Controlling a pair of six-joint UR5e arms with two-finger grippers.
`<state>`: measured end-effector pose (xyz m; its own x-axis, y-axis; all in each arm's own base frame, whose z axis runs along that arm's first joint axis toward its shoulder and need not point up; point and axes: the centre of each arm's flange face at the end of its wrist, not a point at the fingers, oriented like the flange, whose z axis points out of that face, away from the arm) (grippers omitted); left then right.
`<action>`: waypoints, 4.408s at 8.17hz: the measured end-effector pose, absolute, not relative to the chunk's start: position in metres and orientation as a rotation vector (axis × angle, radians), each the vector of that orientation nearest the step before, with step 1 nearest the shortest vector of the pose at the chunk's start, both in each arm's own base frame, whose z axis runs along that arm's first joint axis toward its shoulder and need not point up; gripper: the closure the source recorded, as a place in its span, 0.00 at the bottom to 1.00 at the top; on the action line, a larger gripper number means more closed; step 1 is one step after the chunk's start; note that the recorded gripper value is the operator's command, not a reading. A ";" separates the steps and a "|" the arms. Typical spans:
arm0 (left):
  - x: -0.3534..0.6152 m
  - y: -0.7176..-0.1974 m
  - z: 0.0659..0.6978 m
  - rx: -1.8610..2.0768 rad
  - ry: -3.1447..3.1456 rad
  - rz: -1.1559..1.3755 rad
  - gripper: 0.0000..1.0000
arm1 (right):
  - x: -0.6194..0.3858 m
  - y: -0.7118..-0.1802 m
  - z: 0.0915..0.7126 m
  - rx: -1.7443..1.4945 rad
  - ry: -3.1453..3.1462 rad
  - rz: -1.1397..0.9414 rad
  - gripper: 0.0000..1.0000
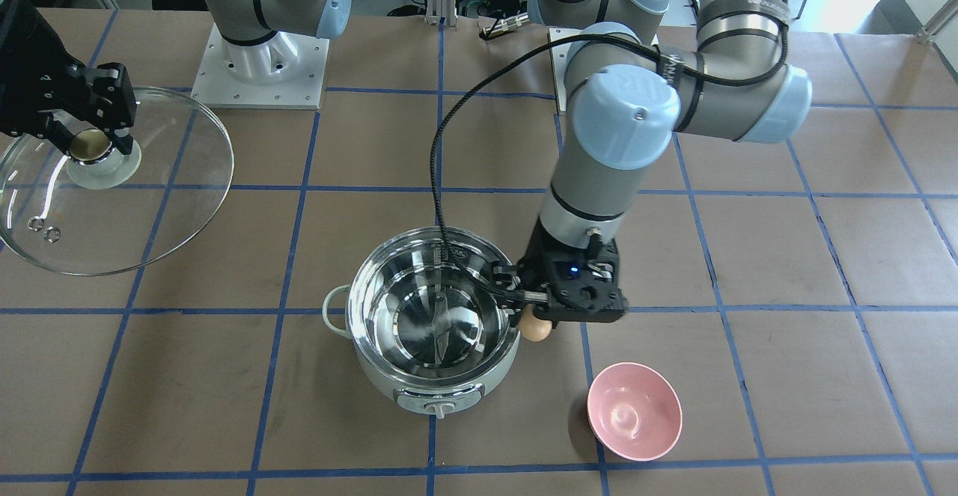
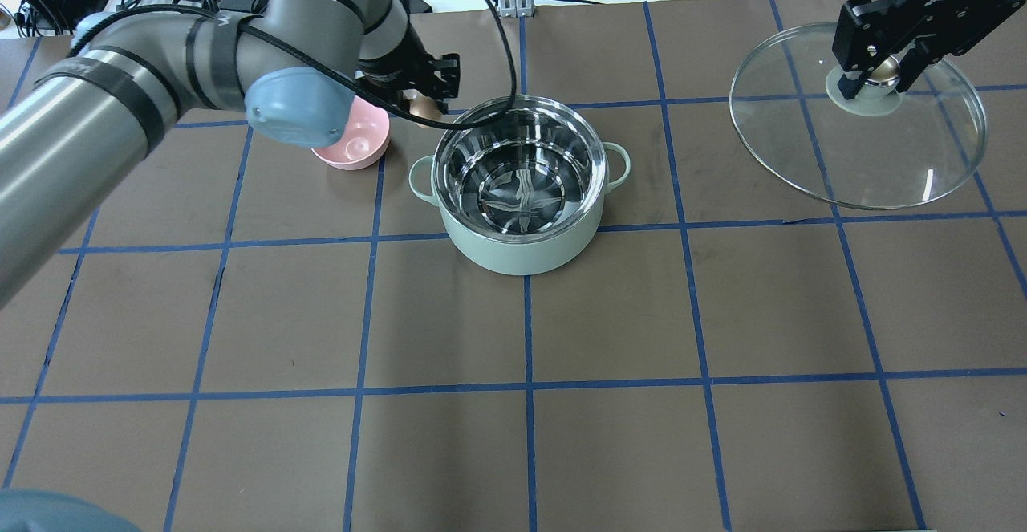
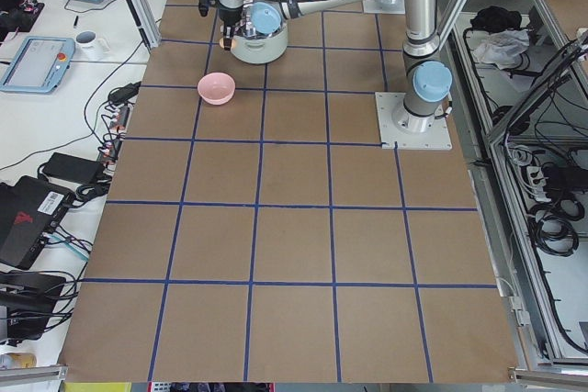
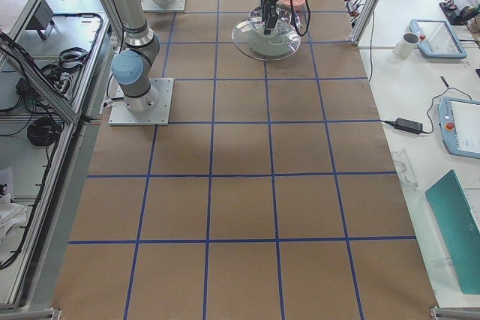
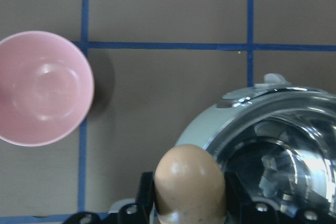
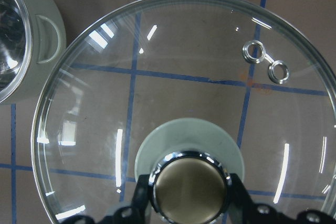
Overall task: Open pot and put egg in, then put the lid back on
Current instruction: 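Lift the egg with the left gripper and carry it over the pot, then lower the egg into the pot and open the left gripper, then withdraw the left gripper from the pot while the right gripper lifts the lid, then carry the glass lid over the pot with the right gripper and lower it on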
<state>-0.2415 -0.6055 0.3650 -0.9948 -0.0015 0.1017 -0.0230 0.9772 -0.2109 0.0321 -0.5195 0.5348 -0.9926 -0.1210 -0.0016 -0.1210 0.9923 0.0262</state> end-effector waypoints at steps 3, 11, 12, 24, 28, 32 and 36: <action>-0.328 -0.580 0.336 -0.051 -3.012 0.296 0.80 | 0.032 -0.520 0.535 0.190 -3.135 -0.041 1.00; -0.367 -0.562 0.265 -0.133 -3.063 0.167 0.04 | 0.031 -0.519 0.533 0.189 -3.136 -0.048 1.00; -0.367 -0.562 0.274 -0.133 -3.059 0.184 0.01 | 0.031 -0.519 0.533 0.188 -3.136 -0.050 1.00; -0.166 -0.438 0.532 0.070 -3.198 -0.012 0.00 | 0.178 -0.544 0.495 0.427 -3.137 0.029 1.00; -0.140 -0.445 0.542 0.118 -3.183 -0.003 0.00 | 0.289 -0.554 0.442 0.637 -3.117 0.034 1.00; -0.133 -0.462 0.538 0.146 -3.161 0.060 0.00 | 0.332 -0.572 0.404 0.727 -3.162 0.004 1.00; -0.135 -0.462 0.536 0.138 -3.156 0.065 0.00 | 0.348 -0.579 0.374 0.767 -3.187 -0.028 1.00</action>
